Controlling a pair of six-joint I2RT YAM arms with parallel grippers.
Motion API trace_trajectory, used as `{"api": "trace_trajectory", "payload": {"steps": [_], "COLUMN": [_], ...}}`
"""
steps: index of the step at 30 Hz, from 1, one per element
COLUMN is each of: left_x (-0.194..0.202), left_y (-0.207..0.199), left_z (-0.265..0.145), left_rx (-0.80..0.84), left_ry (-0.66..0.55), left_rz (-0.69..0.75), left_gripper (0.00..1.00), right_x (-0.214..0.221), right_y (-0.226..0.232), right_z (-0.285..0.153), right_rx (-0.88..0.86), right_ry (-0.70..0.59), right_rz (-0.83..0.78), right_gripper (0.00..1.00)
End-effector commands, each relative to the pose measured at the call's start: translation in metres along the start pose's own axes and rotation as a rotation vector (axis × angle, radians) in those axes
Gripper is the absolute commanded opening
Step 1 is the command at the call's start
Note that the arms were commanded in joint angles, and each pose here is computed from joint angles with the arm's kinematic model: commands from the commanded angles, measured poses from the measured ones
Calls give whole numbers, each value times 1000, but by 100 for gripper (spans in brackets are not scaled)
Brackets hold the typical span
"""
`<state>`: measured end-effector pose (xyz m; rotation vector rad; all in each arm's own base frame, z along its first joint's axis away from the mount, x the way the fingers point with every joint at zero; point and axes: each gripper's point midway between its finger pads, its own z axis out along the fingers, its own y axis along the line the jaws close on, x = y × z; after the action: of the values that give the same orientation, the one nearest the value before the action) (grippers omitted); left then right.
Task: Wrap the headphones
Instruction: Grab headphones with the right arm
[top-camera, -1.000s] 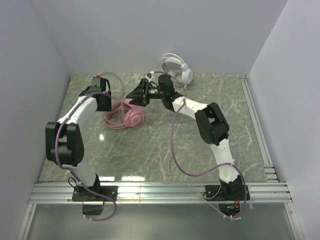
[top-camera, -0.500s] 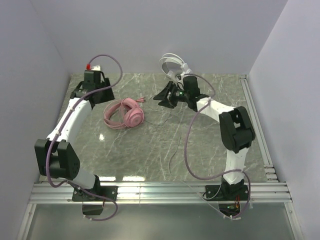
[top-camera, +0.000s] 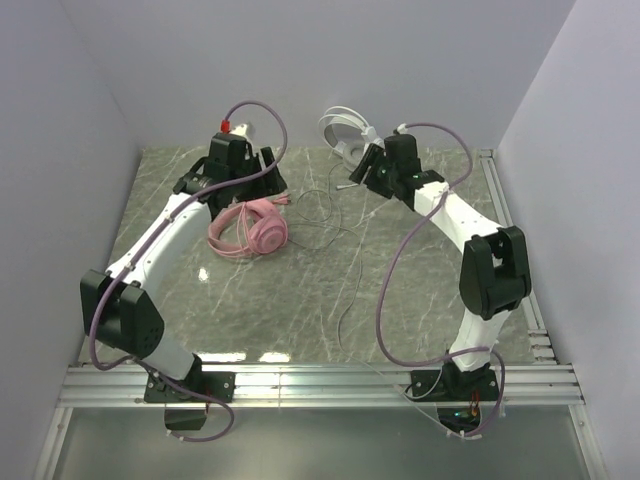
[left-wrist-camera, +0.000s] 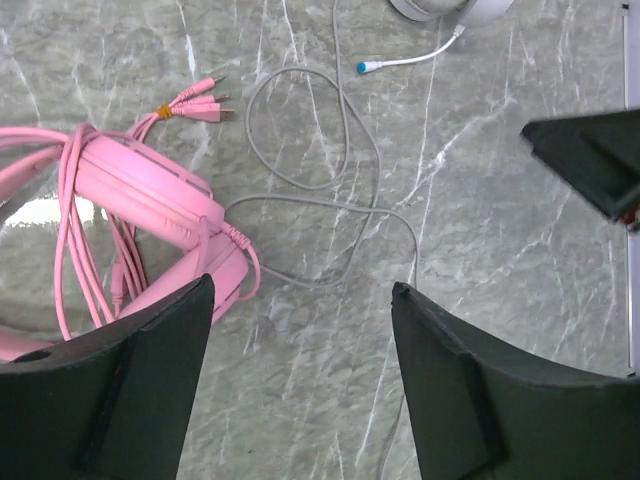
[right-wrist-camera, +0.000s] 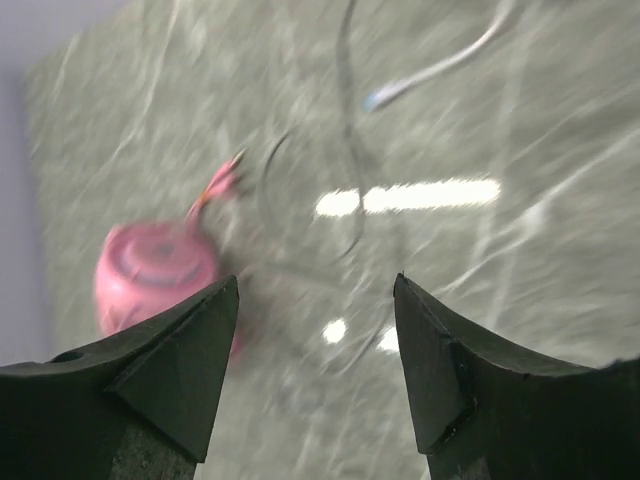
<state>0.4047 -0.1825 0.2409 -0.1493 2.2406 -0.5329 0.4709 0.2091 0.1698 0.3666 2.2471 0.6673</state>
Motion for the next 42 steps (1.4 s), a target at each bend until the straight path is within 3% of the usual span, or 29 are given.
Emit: {"api": "trace_trajectory", "payload": {"steps": [1,4,7,9,16,21,27,38,41,42], "left_x": [-18,-11,-4,-5,3,28,58,74,80,82], "left_y": [-20,-23,-24,-21,-30,-22,-14,-25,-30,-32], "left_z": [-18,-17,-11,-6,6,-2,0,0,-1,-1], "left_rx": [103,138,161,158,211,232,249,299,308,311], "left_ry": [-91,-89,-88,-106,-69,-46,19,65,87,89], "left_rz": [-41,-51,-52,-59,-77,-67,-64,-55,-40,-31], "left_gripper": [77,80,82,83,83,83,82,80,80,80], "right_x": [-57,-96,-125,-124,-172,-181,-177,-184,-185,-185], "right_y": [-31,-20,-10,-4,16,19,12,28,33,35], "right_z": [-11,-9,3,14,46,68,94,109,114,119], "right_rx": [165,164,195,160,145,123,108,176,224,237], "right_ry": [-213,-328,-336,-270,-385,-414,-416,-589,-635,-640], "right_rz": [-75,-216,-334,-401,-573,-744,-834,-946,-1004,-1009], "right_gripper": [71,74,75,75,78,77,78,72,65,56]}}
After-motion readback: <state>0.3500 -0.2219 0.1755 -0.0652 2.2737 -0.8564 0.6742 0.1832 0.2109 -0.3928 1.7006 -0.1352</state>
